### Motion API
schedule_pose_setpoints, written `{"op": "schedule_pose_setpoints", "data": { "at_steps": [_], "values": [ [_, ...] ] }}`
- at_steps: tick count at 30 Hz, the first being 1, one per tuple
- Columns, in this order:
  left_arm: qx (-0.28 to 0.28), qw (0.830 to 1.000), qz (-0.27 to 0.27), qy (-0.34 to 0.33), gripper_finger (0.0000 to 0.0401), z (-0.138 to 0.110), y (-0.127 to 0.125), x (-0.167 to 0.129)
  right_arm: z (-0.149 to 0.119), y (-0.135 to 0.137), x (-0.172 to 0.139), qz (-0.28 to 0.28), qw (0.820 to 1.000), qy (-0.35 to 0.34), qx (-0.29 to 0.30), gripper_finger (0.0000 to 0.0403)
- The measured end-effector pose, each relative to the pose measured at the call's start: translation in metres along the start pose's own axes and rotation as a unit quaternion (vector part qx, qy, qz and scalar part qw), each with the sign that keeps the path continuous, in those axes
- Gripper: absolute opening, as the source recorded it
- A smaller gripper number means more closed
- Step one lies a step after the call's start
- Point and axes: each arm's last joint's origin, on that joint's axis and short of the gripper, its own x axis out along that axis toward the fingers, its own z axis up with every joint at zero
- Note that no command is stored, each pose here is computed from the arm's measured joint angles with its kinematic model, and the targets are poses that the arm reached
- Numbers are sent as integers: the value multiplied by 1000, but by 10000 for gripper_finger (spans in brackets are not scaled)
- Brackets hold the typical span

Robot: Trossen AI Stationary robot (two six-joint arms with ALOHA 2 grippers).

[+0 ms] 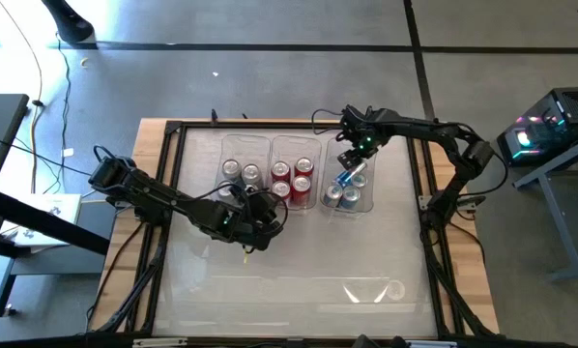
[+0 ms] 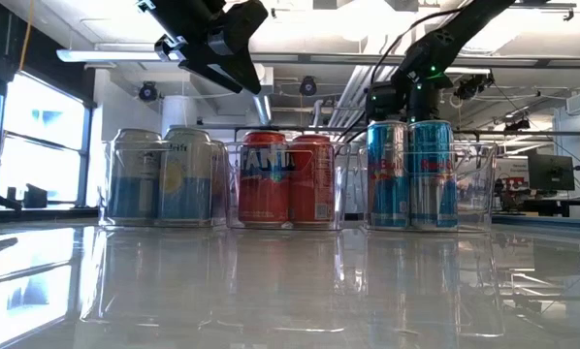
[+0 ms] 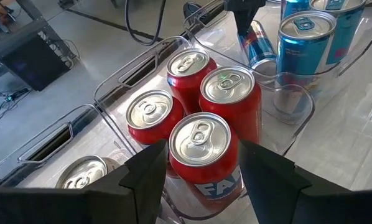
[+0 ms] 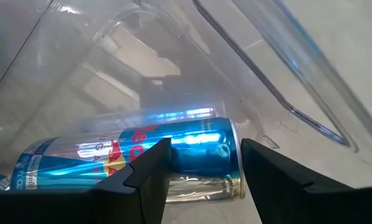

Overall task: Sort soda cans
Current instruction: Put the top left blue soda can inside the right transparent bin upright

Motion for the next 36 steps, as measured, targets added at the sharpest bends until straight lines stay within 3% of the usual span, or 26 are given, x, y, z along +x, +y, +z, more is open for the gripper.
{"op": "schedule_pose_setpoints", "data": {
  "at_steps": [6, 12, 19, 25, 30, 36],
  "values": [
    [1, 1000, 0, 0, 190, 0, 0, 0, 2, 1, -7, 35, 999, -3, -11, 187],
    [1, 1000, 0, 1, 190, 0, 0, 0, 1, 8, -27, 123, 992, -16, -28, 187],
    [3, 1000, 1, 1, 190, 0, 0, 0, -3, 9, -37, 170, 984, -22, -57, 187],
    [2, 1000, 1, 2, 190, -1, 0, 0, -12, -3, -62, 156, 985, -59, -38, 187],
    [-2, 1000, 1, 2, 190, -1, 0, 0, -26, -14, -73, 37, 998, -54, -11, 187],
    [-2, 1000, 1, 2, 190, -1, 0, 0, -28, -14, -52, 57, 997, -58, -13, 187]
  ]
}}
